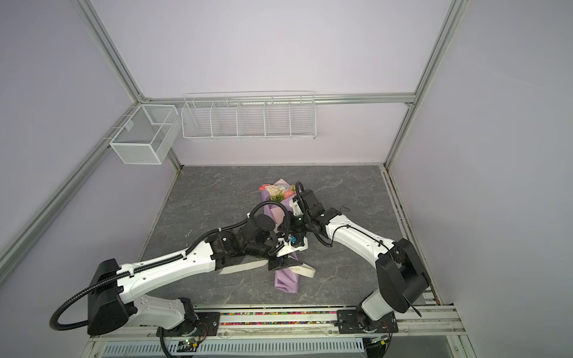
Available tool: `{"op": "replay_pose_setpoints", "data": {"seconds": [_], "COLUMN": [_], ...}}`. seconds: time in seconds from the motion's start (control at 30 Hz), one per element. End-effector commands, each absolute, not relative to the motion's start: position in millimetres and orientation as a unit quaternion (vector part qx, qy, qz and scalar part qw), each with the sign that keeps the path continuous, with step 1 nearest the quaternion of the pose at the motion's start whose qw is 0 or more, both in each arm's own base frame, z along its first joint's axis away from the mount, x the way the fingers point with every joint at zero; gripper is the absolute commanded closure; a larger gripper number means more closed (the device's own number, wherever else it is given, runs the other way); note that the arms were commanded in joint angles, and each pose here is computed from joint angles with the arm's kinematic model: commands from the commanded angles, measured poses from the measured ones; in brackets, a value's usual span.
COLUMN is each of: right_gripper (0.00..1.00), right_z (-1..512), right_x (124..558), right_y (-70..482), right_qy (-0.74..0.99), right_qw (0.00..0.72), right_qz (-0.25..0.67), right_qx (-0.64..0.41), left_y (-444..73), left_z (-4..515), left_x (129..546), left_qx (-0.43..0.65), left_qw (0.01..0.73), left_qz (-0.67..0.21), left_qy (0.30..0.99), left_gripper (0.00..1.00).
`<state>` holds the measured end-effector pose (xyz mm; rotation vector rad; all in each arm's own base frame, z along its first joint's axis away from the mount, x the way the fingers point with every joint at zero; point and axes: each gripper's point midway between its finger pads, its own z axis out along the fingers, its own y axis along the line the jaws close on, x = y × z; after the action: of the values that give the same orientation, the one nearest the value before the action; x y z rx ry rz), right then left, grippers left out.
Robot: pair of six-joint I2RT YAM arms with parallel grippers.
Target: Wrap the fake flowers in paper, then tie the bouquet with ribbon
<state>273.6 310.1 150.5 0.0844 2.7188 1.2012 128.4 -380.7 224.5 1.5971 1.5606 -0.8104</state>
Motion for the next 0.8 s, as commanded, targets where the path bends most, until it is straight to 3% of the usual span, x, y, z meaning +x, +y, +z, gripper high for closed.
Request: {"op": "replay_pose_setpoints", "data": {"seconds": [0.0, 0.2, 0.37, 0.77], "right_gripper": [0.93, 0.93, 0.93, 0.93], "right_z": [150.7, 153.9, 161.4, 170.0], "right_x": [272.7, 268.7, 266.1, 262.0], "right_y": [309.0, 311.9, 317.9, 323.9], "right_qy": [0.907, 0.903, 0.894, 0.886], "right_qw": [0.088, 0.085, 0.083, 0.08], "right_qz": [0.412, 0.422, 0.441, 0.457], "right_qx": [0.026, 0.014, 0.004, -0.008], "left_y": [-357.0, -293.3, -272.7, -292.7], "left_z": [249.9, 227.9, 197.3, 170.2], "left_x": [143.4, 188.7, 217.1, 248.9], "left_qx": [0.519, 0.323, 0.248, 0.273], "left_qw": [0.435, 0.429, 0.413, 0.413], "left_qz": [-0.332, -0.364, -0.339, -0.306], "left_qy": [0.657, 0.761, 0.808, 0.813], "left_gripper": [0.43, 0.45, 0.45, 0.41]}}
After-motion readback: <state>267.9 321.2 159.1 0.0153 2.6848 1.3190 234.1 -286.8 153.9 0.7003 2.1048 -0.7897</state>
